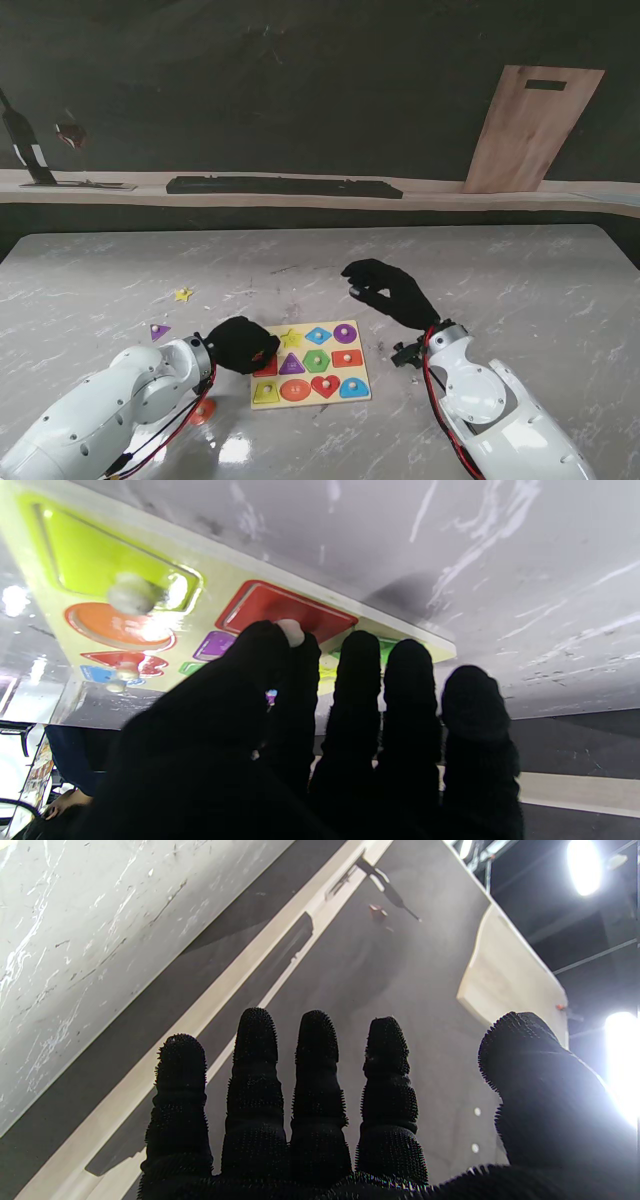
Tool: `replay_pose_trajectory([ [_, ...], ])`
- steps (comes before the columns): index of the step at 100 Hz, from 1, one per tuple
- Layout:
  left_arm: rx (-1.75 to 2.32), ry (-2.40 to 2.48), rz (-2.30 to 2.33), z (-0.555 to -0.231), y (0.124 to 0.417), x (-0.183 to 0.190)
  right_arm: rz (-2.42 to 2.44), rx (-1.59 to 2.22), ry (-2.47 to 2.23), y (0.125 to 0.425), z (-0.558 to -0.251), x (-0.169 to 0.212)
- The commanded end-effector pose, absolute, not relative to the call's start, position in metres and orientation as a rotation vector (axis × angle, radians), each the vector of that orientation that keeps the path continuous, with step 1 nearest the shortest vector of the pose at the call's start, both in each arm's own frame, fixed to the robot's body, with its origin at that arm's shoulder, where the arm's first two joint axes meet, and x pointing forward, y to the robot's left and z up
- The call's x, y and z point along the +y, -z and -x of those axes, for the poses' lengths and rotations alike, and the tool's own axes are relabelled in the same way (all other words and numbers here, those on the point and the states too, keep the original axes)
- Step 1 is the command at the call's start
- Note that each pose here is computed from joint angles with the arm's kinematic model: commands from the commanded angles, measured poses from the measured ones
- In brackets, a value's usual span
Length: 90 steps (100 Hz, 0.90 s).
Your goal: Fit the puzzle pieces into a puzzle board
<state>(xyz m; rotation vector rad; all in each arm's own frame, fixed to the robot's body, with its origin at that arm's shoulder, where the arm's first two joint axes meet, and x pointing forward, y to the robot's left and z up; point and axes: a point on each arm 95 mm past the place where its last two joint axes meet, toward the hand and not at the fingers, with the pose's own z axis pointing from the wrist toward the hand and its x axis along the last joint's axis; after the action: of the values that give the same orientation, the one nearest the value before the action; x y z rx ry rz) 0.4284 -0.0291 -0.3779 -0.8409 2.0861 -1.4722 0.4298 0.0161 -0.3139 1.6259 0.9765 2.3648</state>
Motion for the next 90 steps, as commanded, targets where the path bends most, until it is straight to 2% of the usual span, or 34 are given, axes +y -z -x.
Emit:
replay_pose_trajectory([
  [1, 2.104, 1.435, 0.854, -0.426, 0.385, -0.023, -1.635, 0.978, -2.369, 0.316, -0.427, 0.019],
  [58, 2.056, 1.449, 0.798, -0.421, 0.370, -0.022, -1.632, 0.962, -2.377, 0.315, -0.427, 0.017],
  [90, 1.886, 1.507, 0.871, -0.414, 0.357, -0.019, -1.626, 0.954, -2.382, 0.315, -0.427, 0.016],
])
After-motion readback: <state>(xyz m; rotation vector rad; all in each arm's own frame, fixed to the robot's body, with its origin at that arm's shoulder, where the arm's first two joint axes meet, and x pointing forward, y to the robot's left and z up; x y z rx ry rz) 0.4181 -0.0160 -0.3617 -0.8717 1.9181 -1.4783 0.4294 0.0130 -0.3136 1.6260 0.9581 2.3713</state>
